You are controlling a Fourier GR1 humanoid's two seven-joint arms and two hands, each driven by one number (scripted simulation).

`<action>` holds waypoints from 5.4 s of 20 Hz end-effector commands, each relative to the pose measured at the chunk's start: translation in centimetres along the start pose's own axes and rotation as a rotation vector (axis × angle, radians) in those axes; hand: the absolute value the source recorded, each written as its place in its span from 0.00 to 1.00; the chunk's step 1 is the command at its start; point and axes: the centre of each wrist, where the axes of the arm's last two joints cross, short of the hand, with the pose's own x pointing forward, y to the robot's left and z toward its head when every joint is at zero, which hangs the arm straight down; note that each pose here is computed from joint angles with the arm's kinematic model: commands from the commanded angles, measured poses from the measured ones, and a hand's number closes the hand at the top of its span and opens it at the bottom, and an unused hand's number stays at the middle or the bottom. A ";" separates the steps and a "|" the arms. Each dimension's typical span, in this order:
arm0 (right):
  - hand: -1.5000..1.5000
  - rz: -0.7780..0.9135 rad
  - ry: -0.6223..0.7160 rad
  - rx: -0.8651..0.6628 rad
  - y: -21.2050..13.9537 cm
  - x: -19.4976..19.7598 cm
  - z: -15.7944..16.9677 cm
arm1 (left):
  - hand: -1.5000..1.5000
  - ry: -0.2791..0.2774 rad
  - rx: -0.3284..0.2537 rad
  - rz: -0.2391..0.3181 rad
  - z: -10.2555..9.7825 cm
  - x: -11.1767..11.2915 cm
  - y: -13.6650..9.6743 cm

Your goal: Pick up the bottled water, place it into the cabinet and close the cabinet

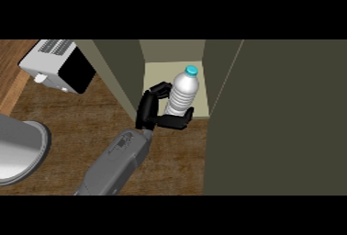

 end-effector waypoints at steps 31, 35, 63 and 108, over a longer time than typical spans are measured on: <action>0.00 -0.034 -0.063 0.050 -1.8 1.3 -0.2 | 0.00 -0.104 0.344 -0.331 -9.2 4.3 0.5; 0.00 -0.066 -0.062 0.068 -1.3 1.3 0.0 | 1.00 -0.237 0.291 -0.076 -10.1 6.8 -0.2; 0.00 0.000 -0.058 0.017 0.8 3.5 -0.3 | 0.00 -0.060 -0.184 0.439 6.1 1.1 -3.2; 1.00 0.093 0.022 0.837 3.8 1.1 -8.4 | 0.00 -0.154 -0.172 0.357 24.2 6.0 23.7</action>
